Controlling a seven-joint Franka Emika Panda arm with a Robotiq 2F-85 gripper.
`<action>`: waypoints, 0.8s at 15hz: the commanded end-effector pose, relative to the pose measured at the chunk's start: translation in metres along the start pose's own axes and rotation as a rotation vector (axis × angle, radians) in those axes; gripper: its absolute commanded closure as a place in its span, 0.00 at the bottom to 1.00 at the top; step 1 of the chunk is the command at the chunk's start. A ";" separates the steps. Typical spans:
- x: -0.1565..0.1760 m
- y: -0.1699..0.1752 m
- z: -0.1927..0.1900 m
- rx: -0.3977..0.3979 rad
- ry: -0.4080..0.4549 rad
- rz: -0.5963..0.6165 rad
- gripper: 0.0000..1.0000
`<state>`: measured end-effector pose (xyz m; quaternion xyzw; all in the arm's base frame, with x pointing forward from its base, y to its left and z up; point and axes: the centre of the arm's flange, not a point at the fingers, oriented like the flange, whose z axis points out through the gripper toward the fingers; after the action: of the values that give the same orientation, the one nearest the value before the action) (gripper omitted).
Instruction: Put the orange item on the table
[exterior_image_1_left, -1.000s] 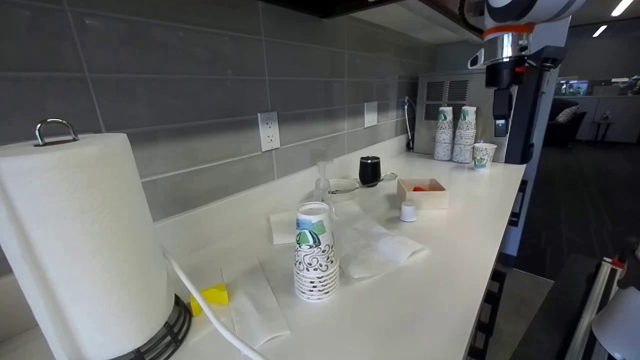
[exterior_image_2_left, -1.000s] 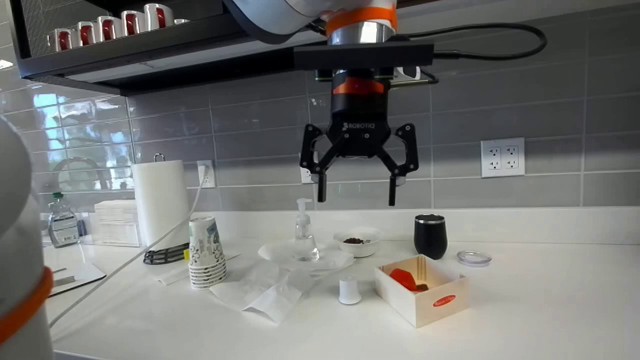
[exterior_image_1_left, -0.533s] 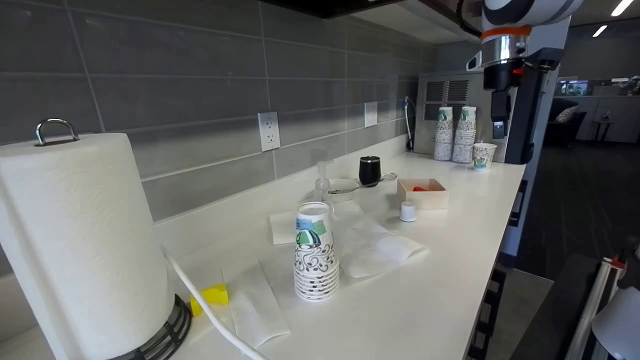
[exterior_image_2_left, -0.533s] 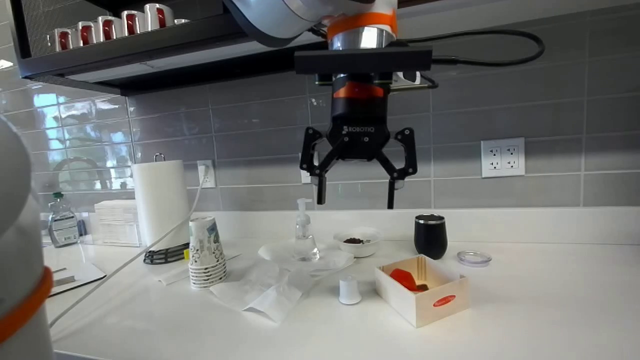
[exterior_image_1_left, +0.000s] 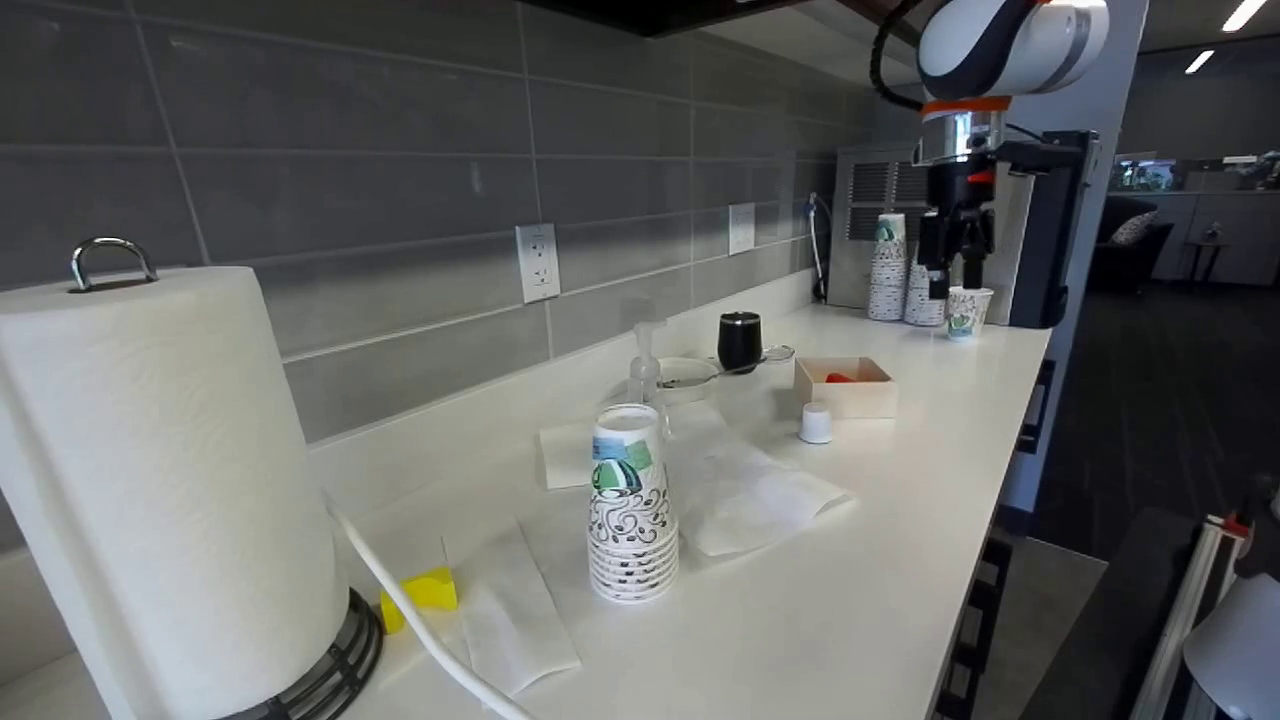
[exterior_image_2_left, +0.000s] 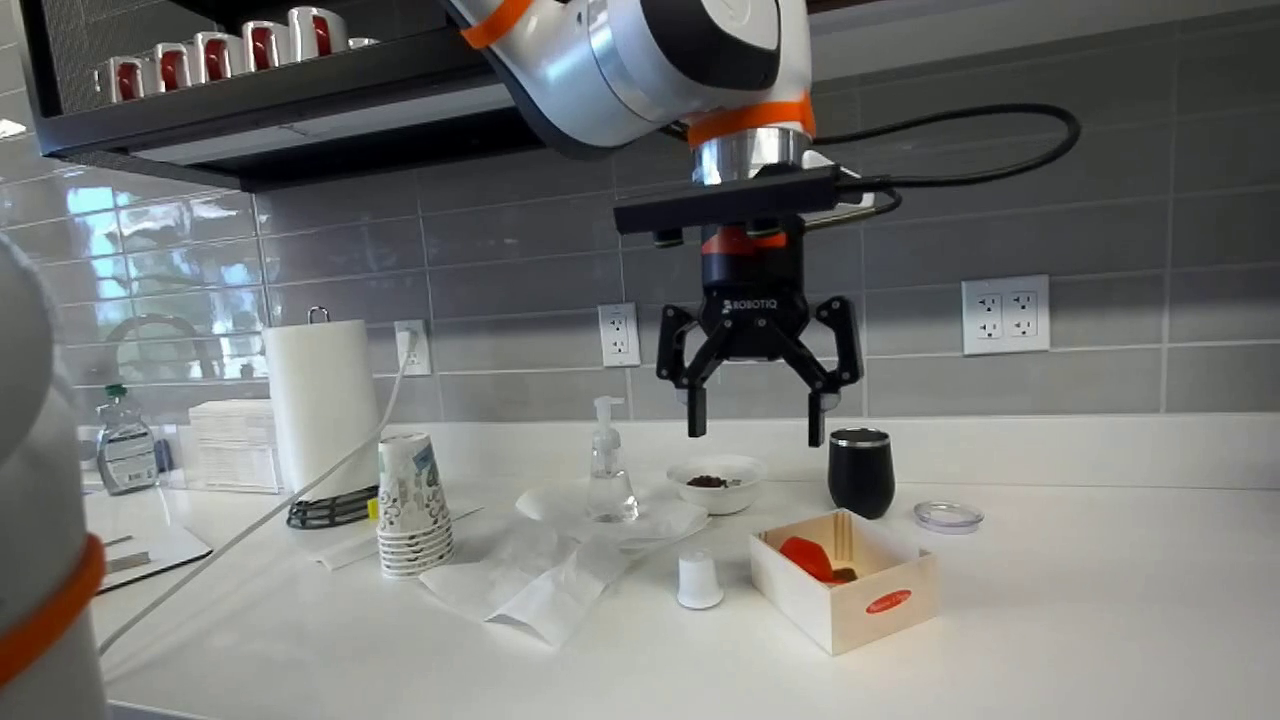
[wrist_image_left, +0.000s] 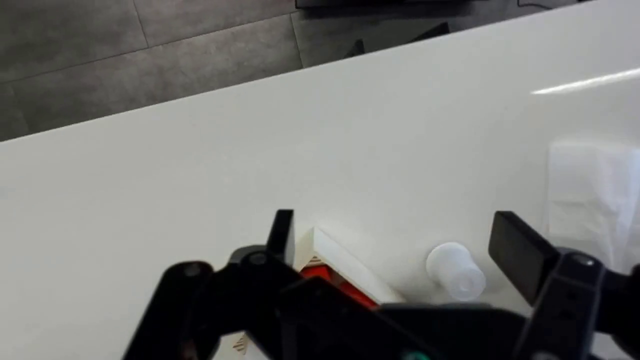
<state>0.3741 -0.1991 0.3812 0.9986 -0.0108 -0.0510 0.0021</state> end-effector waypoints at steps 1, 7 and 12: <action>0.048 0.012 0.007 0.011 0.030 0.127 0.00; 0.110 0.028 0.040 0.042 0.025 0.167 0.00; 0.156 0.030 0.074 0.067 0.001 0.195 0.00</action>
<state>0.4843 -0.2195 0.3103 0.9938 -0.0997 -0.0463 -0.0187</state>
